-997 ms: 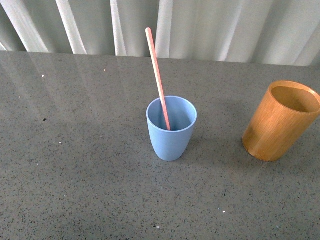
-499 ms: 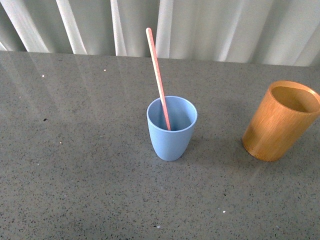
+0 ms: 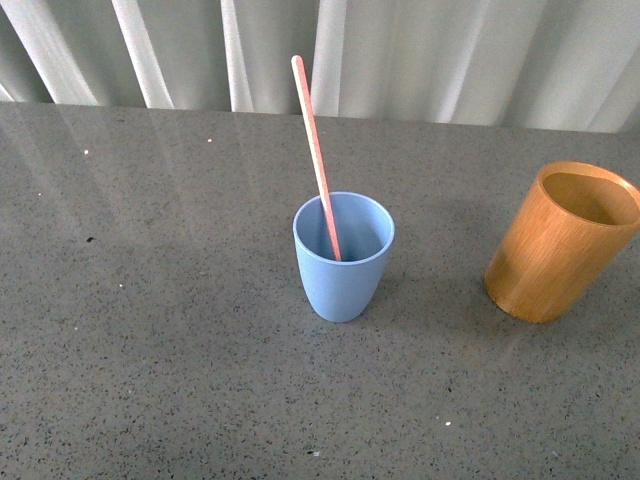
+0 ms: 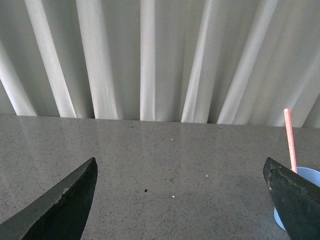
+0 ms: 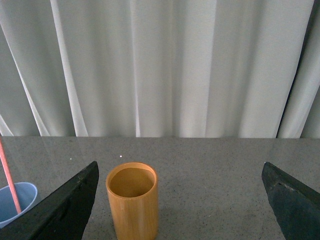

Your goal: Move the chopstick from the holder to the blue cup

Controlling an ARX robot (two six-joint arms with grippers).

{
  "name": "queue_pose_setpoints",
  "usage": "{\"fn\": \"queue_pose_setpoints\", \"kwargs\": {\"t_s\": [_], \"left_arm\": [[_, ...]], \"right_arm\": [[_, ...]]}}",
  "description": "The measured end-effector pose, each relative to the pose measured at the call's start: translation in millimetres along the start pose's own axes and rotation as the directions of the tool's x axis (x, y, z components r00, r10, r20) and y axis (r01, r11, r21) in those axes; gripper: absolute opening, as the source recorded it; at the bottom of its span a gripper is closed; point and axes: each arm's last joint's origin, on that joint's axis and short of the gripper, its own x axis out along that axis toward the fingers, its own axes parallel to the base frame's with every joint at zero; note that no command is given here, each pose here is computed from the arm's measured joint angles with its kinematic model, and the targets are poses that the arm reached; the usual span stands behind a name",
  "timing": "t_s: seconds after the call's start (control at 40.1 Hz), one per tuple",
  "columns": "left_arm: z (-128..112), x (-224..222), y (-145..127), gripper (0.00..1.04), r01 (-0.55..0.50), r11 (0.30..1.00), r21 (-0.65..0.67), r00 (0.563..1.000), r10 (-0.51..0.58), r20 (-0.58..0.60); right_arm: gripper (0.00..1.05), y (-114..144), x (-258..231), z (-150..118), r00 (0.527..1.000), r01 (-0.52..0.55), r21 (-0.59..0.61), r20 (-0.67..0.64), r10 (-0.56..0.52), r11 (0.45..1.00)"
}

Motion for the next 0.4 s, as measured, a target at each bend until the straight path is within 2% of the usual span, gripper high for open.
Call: {"fn": "queue_pose_setpoints", "kwargs": {"t_s": [0.399], "left_arm": [[0.0, 0.0, 0.0, 0.98, 0.000, 1.000, 0.000, 1.000, 0.000, 0.000]], "right_arm": [[0.95, 0.0, 0.0, 0.0, 1.000, 0.000, 0.000, 0.000, 0.000, 1.000]]}}
